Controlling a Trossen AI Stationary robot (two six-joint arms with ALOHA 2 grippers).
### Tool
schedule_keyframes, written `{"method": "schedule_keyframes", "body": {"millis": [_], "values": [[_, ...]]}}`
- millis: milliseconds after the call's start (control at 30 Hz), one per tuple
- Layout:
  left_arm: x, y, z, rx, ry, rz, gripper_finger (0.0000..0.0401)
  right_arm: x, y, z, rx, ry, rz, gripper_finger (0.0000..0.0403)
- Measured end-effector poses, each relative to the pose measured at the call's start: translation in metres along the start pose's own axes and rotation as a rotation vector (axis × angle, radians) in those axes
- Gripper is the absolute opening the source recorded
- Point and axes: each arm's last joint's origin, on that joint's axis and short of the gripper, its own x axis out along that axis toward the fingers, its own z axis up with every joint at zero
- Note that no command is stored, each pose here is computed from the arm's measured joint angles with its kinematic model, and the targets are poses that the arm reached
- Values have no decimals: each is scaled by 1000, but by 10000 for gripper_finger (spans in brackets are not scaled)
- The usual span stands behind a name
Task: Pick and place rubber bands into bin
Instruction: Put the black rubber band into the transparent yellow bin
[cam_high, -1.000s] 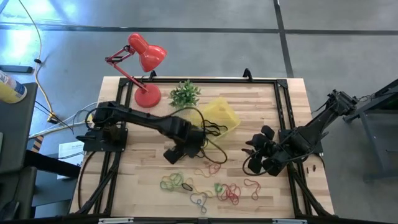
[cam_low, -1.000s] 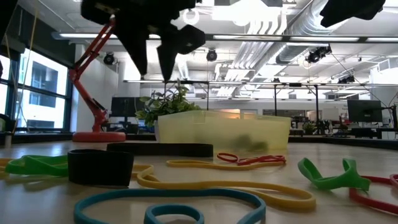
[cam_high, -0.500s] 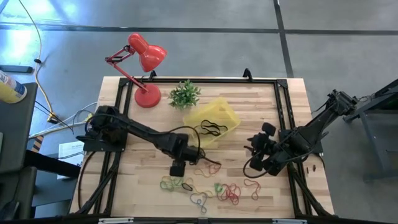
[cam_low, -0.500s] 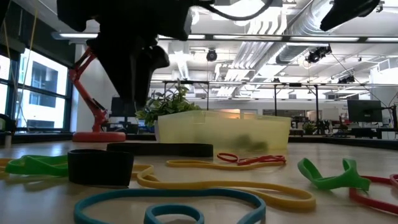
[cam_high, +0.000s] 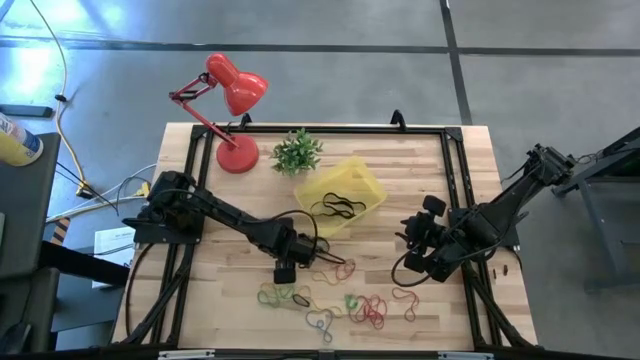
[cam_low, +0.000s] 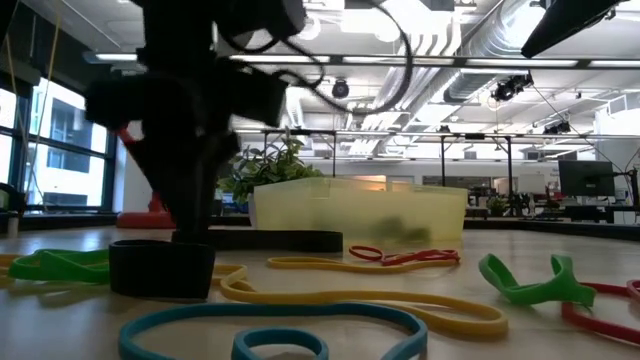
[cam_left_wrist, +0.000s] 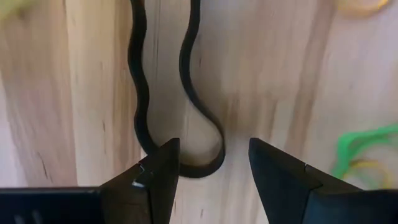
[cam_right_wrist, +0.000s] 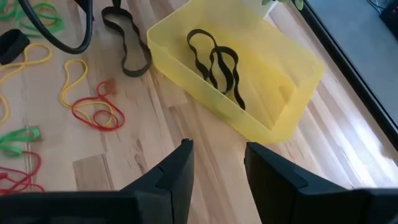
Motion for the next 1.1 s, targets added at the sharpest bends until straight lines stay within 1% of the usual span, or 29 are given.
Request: {"method": "schedule_keyframes", "body": {"millis": [133, 267, 433, 500, 567, 633, 767, 800, 833, 933, 967, 1100], "values": [[10, 4, -6, -7, 2, -1, 182, 0, 0, 0, -4, -4, -5, 134], [16, 10, -8, -29, -4, -53, 182, 0, 0, 0, -5, -4, -6, 134], [18, 13, -7, 4, -4, -57, 175, 0, 0, 0, 14, -5, -5, 134], [19, 15, -7, 16, -3, -57, 159, 0, 0, 0, 25, -5, -5, 134], [19, 16, -7, 37, -1, -60, 134, 0, 0, 0, 35, -7, -3, 134], [20, 15, -6, 57, -4, -59, 103, 0, 0, 0, 49, -8, -4, 134], [20, 15, -6, 89, -11, -54, 24, 0, 0, 1, 64, -22, -14, 134], [20, 15, -6, 98, -12, -53, 12, 0, 0, 1, 65, -26, -16, 134], [20, 15, -6, 105, -11, -52, 9, 0, 0, 1, 67, -30, -17, 134], [20, 15, -6, 119, -9, -58, 13, 0, 0, 2, 69, -32, -17, 134], [20, 15, -6, 121, -8, -64, 8, 0, 0, 2, 69, -32, -17, 134], [11, 15, -6, 151, 3, -87, 5, 0, 0, 2, 75, -37, -21, 134]]}}
